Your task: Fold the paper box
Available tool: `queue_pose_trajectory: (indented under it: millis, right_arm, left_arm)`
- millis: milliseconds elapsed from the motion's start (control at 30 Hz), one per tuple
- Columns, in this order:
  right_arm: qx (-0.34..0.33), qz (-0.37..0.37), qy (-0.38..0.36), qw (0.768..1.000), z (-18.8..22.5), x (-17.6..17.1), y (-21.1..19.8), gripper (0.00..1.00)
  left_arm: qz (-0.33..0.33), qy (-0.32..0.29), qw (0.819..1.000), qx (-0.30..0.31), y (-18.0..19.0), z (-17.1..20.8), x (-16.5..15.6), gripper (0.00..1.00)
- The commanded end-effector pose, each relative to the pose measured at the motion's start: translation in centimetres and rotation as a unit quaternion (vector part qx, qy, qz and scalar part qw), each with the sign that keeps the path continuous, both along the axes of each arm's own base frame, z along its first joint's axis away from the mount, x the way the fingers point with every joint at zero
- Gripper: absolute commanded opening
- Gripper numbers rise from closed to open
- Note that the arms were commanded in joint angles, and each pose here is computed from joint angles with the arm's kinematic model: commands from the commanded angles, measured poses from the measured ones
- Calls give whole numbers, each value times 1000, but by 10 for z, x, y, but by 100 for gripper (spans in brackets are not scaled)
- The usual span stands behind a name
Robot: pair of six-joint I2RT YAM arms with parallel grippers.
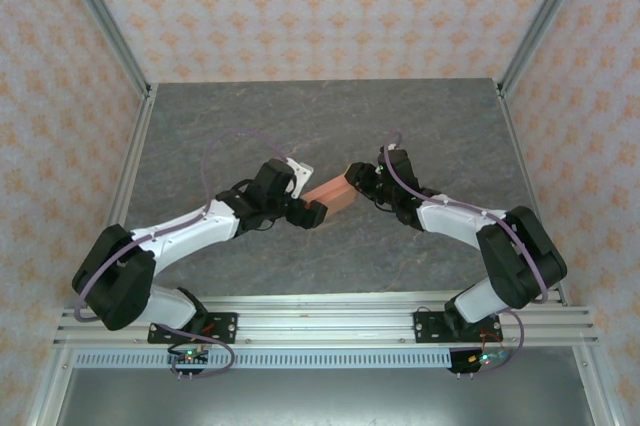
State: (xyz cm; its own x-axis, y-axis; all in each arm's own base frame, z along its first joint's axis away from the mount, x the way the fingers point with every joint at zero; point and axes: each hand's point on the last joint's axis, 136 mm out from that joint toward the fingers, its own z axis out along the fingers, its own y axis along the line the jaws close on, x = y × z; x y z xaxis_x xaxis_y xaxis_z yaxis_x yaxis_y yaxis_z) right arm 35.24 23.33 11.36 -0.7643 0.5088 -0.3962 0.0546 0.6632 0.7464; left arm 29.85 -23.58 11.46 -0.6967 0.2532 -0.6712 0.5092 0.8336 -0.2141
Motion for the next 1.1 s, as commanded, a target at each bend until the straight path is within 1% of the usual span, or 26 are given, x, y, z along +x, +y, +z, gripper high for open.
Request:
queue_pose_trajectory:
  millis: [0,133,200,267,333,400,500,533,667,933,1067]
  right_arm:
    - [-45,-2,46,998,-30,-18,-13,36]
    - [-45,-1,45,998,-29,-17,-12,36]
    - [-46,-1,45,998,-29,-17,-12,37]
    - [-47,0,44,998,-28,-16,-12,36]
    - [-47,0,43,998,-27,-16,-12,37]
    - [-48,0,42,998,-26,-16,-12,36]
    - [-49,-1,41,998,-26,-16,-13,37]
    - [-48,-1,41,998,-26,-16,-13,36]
    - [-50,-1,41,998,-27,-17,-14,37]
    - [-49,-3,42,998,-29,-17,-14,36]
    - [-50,-3,41,998,-28,-17,-14,37]
  left_arm:
    - [39,-31,997,-52,7,30,8,94]
    - [62,-27,993,-94,11,44,4,94]
    - [115,-15,988,-107,24,45,8,93]
    - [182,23,974,-136,39,39,12,91]
    - [240,66,952,-178,47,30,13,88]
    - [271,97,933,-216,46,24,10,85]
    - [305,122,910,-255,46,18,8,83]
    - [313,130,904,-261,46,17,8,83]
    - [322,138,896,-273,44,15,5,79]
    - [311,170,885,-301,29,7,2,72]
    - [309,184,878,-316,21,4,1,66]
